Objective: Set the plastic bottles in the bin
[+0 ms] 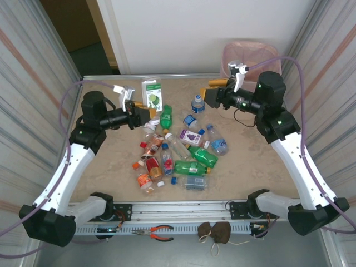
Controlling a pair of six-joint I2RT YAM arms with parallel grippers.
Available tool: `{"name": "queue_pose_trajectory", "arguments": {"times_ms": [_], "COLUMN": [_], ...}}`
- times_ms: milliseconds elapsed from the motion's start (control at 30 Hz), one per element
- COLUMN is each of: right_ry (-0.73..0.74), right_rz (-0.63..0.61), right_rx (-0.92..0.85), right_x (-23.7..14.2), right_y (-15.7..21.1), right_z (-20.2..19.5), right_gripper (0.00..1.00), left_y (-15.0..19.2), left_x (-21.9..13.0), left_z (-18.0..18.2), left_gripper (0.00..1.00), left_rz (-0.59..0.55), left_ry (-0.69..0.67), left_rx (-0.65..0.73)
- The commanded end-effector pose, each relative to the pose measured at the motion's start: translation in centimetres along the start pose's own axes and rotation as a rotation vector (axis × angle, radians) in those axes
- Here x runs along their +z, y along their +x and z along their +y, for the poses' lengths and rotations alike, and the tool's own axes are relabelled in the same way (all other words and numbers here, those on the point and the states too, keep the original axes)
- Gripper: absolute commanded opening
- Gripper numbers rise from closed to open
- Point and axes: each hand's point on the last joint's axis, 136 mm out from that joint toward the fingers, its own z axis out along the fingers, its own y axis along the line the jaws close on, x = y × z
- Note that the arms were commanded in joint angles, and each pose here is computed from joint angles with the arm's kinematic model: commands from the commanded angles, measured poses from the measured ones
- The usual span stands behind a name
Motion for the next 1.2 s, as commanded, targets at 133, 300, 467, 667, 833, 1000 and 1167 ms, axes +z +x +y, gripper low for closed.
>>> {"name": "queue_pose_trajectory", "arguments": {"times_ms": [133, 300, 467, 667, 833, 1000, 1167], "right_ry": [-0.290, -0.397, -0.478, -0.510, -0.538, -0.538, -0.542], "right_rz": [-0.061, -0.039, -0.038, -0.015, 0.002, 0.005, -0.003], "right_rx": [-0.011, -0.028, -0.035, -0.037, -0.051, -0.058, -0.068], "right_x": [1.3, 2.4, 2.7, 3.1, 2.9, 2.9, 2.6], "right_y": [-3.4, -4.0, -4.5, -3.8, -3.2, -2.8, -2.9], "right_z": [6.1, 8.6, 10.6, 11.7, 12.6, 13.0, 13.3], "right_gripper": [0.68, 0.70, 0.70, 0.67, 0.58, 0.49, 0.41], "left_y": [-3.2, -3.1, -3.0, -3.3, -3.5, -3.5, -3.6], "left_x": [-0.4, 0.1, 0.4, 0.3, 0.7, 1.0, 1.0], "left_z": [-7.8, -10.4, -11.7, -12.6, -12.3, -12.4, -12.6], "left_gripper": [0.40, 0.40, 0.40, 0.41, 0.41, 0.41, 0.42], "left_rz": [-0.084, -0.064, -0.041, -0.050, -0.038, -0.032, -0.035], "left_ry": [0.332, 0.430, 0.473, 0.491, 0.471, 0.482, 0.483], "left_rx": [0.191, 0.249, 0.273, 0.294, 0.267, 0.261, 0.261]}}
